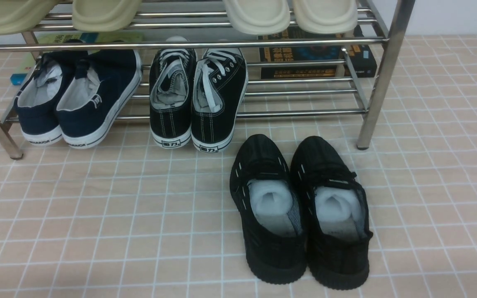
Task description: Take the shoes off the shelf from the light coffee tablecloth by hand.
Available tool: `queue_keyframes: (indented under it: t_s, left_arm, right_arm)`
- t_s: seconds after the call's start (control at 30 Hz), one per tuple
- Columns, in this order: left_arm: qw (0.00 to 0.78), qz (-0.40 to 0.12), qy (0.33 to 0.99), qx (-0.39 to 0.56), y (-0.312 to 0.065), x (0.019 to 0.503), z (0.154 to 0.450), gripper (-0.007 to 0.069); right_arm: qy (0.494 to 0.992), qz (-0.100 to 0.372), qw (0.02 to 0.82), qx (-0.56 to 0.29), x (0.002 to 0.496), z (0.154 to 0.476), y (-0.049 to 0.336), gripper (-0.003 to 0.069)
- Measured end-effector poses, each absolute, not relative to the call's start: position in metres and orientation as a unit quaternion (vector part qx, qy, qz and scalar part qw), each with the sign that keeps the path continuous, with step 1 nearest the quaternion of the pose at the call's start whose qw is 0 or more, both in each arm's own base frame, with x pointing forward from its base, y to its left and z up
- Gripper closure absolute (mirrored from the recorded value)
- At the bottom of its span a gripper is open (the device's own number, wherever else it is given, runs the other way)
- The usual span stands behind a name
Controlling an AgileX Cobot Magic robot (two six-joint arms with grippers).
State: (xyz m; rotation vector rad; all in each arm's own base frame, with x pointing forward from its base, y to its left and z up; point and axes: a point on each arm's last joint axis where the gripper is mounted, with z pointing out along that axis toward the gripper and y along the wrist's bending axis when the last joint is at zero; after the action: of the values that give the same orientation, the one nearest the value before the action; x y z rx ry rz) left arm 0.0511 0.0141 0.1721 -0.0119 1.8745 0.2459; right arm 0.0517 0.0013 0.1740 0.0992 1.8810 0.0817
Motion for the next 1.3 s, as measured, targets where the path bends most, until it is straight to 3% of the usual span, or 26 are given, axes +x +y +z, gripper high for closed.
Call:
queue_keyframes:
  t_s: [1.3]
  left_arm:
    - [0.586, 0.105, 0.804, -0.005, 0.0141, 0.0511, 0.1721, 0.0386]
  right_arm:
    - [0.807, 0.035, 0.588, 0.043, 0.0517, 0.1740, 0.0013, 0.0522]
